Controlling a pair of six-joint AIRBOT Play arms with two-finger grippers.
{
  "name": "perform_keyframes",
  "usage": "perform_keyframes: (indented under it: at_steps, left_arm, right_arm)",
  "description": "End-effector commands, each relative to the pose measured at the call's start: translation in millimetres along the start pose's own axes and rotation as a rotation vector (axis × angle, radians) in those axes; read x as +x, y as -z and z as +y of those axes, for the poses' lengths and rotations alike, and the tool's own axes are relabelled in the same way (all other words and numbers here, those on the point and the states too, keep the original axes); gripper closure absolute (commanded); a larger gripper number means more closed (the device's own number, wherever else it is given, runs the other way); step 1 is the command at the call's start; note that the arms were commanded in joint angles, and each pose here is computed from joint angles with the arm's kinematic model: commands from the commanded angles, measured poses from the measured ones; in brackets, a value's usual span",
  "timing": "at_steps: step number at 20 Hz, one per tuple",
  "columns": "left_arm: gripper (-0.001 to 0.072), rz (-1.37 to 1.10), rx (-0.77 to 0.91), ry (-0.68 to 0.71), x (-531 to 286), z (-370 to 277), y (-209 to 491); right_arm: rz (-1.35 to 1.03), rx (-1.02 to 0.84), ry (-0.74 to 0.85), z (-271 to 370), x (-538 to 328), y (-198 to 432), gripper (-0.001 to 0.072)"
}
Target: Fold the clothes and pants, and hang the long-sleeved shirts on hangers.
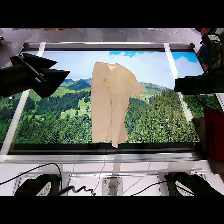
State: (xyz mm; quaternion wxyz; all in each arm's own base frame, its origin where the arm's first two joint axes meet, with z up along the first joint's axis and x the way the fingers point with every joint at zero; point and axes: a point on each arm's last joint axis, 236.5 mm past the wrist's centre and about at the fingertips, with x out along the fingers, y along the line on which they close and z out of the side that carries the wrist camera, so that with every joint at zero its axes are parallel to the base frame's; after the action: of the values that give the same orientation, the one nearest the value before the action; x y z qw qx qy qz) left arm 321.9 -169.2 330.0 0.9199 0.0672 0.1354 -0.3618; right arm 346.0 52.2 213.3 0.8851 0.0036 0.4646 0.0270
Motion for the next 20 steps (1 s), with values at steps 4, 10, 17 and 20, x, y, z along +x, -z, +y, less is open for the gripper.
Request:
perform_keyframes:
  at_steps: [4,10,17,20]
  left_arm:
    - [0.0182,-0.001,0.001,-0.002,-0.3,0.4,-0.2]
    - [0.0183,-0.001,0.001,-0.002,-0.3,0.4,-0.2]
    - [0.0182,-0.003,-0.001,0.000,-0.3,0.0,-0.7]
    - [0.0183,-0.016,-0.021,0.028,1.5,-5.7,-3.8]
  right_arm:
    - [0.000,-0.001,-0.001,0.5,-0.2,0.0,0.0698]
    - [0.000,-0.001,-0.001,0.5,-0.2,0.0,0.0698]
    - [-0.121,-0.001,-0.018,4.5,-1.9,-28.5,0.0698]
    - [-0.185,-0.001,-0.028,6.7,-4.3,-43.4,0.0698]
